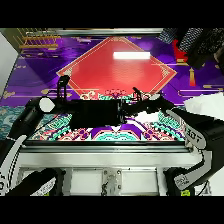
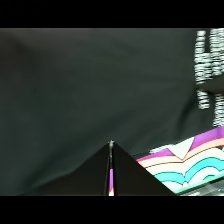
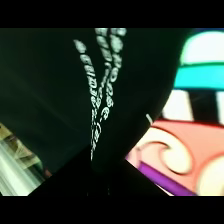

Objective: Fold the clothes and pants, and hang the long-sleeved shirts on hangers.

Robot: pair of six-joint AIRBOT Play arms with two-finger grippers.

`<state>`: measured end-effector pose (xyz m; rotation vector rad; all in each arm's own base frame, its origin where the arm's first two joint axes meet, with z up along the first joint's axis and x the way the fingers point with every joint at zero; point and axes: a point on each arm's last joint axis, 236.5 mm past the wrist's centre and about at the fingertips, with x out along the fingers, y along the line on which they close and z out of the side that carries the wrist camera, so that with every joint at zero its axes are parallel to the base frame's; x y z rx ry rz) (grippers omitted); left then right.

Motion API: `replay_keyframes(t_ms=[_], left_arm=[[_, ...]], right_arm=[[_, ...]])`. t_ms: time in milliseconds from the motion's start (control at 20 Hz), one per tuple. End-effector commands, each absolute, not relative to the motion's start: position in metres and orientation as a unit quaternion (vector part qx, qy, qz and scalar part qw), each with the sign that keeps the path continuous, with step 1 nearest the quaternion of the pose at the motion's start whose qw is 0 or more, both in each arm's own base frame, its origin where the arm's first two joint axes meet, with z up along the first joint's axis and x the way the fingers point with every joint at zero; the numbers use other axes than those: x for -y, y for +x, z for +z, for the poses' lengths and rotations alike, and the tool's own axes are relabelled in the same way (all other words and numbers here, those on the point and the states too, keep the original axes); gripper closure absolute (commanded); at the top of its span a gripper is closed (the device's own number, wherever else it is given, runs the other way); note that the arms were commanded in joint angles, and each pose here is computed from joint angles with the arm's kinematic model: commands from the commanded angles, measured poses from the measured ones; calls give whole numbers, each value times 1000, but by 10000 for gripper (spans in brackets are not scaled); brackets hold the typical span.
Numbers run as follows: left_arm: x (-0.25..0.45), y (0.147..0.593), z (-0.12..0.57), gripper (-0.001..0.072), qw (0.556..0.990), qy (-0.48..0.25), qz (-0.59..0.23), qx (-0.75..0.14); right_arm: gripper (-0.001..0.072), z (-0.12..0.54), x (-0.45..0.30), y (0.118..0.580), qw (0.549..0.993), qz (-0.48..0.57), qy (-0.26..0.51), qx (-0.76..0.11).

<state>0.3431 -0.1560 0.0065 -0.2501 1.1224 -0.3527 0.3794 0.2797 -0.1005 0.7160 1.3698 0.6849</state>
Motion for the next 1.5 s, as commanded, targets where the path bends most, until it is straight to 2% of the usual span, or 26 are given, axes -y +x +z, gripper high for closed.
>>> replay_keyframes(t_ms=[0,100,300,450,550,700,850,950,1250,1450], left_arm=[[163,343,8,699,825,-130,-163,-526],[163,342,7,699,822,-134,-160,-530],[163,342,7,699,822,-135,-160,-529],[163,343,8,699,824,-135,-159,-526],[163,344,8,699,825,-135,-159,-526],[163,344,8,699,825,-136,-159,-524],[163,344,8,699,825,-136,-159,-525],[163,344,8,699,825,-135,-159,-525],[163,344,8,699,825,-135,-159,-525],[163,344,8,699,825,-135,-159,-525]], right_arm=[[703,-87,-301,384,675,331,306,-584],[703,-72,-270,395,700,308,267,-586],[703,-6,-113,423,784,168,183,-569],[702,68,15,423,849,44,188,-492],[703,109,86,406,875,-31,214,-432],[703,145,166,369,887,-128,244,-370],[703,164,214,343,885,-192,276,-321],[703,176,229,335,887,-210,289,-293],[703,253,246,308,909,-283,251,-174],[703,241,249,262,881,-352,225,-223]])
